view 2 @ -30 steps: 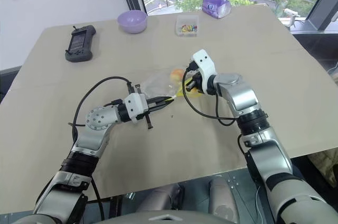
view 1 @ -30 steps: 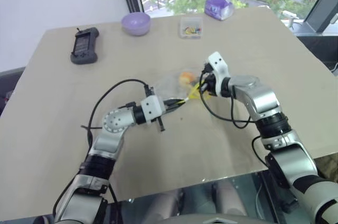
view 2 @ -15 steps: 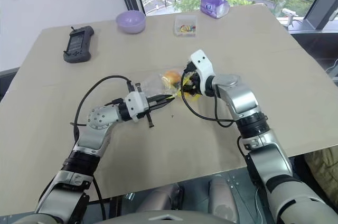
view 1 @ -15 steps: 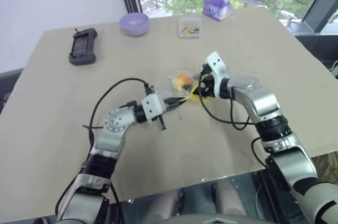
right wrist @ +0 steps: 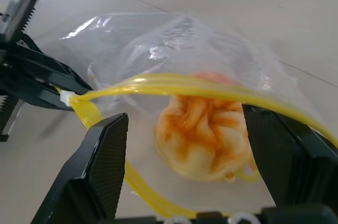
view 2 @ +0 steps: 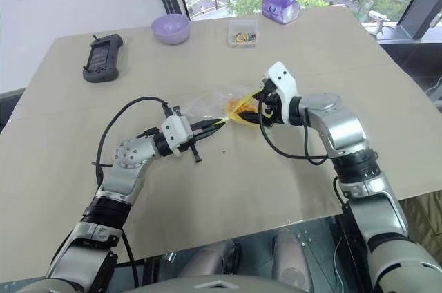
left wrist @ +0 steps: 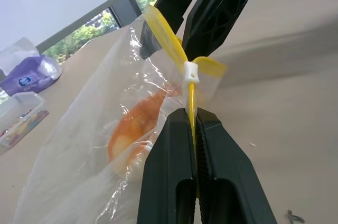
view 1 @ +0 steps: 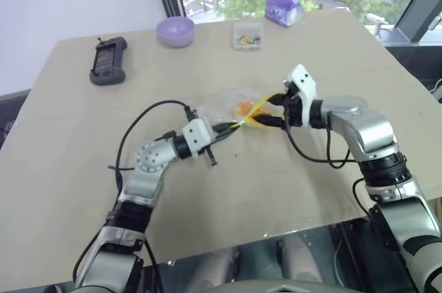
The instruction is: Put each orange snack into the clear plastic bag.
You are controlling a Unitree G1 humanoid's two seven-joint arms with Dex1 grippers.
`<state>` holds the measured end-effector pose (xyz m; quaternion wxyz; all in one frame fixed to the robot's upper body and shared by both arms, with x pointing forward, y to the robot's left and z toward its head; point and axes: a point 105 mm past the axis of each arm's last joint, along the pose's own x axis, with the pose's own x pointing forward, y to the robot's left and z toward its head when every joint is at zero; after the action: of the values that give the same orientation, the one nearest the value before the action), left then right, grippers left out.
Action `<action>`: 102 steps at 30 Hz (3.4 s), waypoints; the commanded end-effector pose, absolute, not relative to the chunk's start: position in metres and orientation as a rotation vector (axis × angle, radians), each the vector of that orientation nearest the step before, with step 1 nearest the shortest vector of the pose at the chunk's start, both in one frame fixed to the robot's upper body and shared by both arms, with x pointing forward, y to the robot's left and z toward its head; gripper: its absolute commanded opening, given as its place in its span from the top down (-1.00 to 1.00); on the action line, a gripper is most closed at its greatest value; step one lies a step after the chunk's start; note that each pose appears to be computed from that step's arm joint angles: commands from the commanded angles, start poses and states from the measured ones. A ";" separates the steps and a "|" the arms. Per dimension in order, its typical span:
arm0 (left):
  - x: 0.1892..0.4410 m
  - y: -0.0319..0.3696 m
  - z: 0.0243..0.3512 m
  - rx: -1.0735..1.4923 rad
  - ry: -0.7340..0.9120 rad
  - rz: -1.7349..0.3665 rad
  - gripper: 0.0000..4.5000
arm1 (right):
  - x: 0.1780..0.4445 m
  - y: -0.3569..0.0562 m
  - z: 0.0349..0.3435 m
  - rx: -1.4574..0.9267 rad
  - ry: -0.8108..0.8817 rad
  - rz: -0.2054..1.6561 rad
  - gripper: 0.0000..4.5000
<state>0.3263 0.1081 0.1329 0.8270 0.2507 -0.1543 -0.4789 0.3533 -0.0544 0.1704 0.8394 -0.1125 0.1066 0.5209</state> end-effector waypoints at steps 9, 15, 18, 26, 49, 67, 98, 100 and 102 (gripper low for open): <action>0.328 0.117 0.147 0.539 -0.368 -0.980 1.00 | 0.332 -0.119 0.183 -0.775 0.080 1.176 -0.66; 0.328 0.115 0.146 0.532 -0.366 -0.988 1.00 | 0.372 -0.162 0.168 -1.064 0.110 0.924 -0.66; 0.328 0.114 0.146 0.531 -0.367 -0.990 1.00 | 0.380 -0.163 0.153 -1.142 0.123 0.902 -0.66; 0.328 0.116 0.148 0.535 -0.365 -0.985 1.00 | 0.386 -0.120 0.152 -1.050 -0.013 0.898 -0.66; 0.336 0.122 0.161 0.532 -0.396 -0.925 1.00 | 0.393 -0.126 0.194 -1.023 -0.122 0.784 0.98; 0.369 0.137 0.248 0.523 -0.620 -0.652 1.00 | 0.409 -0.141 0.269 -0.985 -0.372 0.532 0.98; 0.315 0.102 0.144 0.281 -0.239 -0.968 1.00 | 0.314 -0.054 0.203 -0.855 -0.046 1.178 -0.18; 0.315 0.100 0.145 0.279 -0.243 -0.969 1.00 | 0.315 -0.046 0.201 -0.841 -0.060 1.180 -0.18; 0.315 0.098 0.145 0.275 -0.245 -0.974 1.00 | 0.315 -0.035 0.200 -0.840 -0.088 1.189 -0.18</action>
<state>0.3186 0.1047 0.1317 0.8755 0.1256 -0.0910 -0.4576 0.3157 -0.0419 0.1860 0.7485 -0.3693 -0.0071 0.5508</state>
